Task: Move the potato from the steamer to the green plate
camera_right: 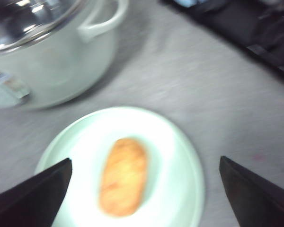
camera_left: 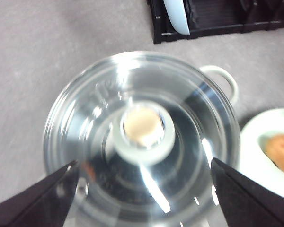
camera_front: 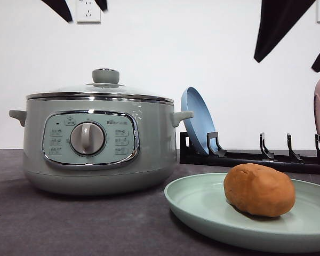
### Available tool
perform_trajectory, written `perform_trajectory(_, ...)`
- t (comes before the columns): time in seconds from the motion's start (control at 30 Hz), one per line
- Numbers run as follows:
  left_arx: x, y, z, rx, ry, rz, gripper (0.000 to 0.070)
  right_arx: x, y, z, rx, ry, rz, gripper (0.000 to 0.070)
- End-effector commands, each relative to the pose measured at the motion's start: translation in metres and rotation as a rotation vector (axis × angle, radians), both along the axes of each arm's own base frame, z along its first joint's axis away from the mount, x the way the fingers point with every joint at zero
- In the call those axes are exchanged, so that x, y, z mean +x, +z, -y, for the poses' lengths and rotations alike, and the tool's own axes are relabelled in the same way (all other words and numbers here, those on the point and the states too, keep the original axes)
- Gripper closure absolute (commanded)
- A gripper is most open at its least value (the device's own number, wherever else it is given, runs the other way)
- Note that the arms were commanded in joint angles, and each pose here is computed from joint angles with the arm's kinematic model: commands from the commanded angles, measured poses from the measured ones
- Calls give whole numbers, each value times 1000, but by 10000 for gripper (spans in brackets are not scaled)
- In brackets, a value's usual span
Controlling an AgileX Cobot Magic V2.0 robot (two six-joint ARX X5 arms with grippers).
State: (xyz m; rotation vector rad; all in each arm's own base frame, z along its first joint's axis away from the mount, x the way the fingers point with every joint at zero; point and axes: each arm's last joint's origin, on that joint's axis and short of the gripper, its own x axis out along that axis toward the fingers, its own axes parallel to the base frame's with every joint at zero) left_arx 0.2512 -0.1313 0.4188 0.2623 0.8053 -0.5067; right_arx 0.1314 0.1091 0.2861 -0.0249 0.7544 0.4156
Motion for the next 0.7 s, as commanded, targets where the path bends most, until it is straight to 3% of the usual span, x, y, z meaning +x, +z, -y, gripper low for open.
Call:
perform_trajectory(0.0,-8,9,-1,-19,2,8,146,-1,4,-3,17,48,-11,70)
perform_trajectory(0.23,-38,20,-14,-7,1,-30,146,-6,2,-6,95,180,-114,72)
perform_trajectory(0.4,-47,23,-19,-13,10,-39,155,-7,1,-6,99,194,-131,103)
perform_trajectory(0.47,-48,23,-19,-8,10,-47,212,-7,1,-6,95,193,-134,185)
perform_trajectory(0.5,-48,22,-20,-5,11,-53,281,-7,0,-6,94,193,-136,253)
perform_trajectory(0.63,-49,22,-20,0,10,-62,670,-7,0,-5,86,199,-133,663)
perform_trajectory(0.67,-49,22,-20,0,10,-62,699,-7,0,-5,83,200,-131,700)
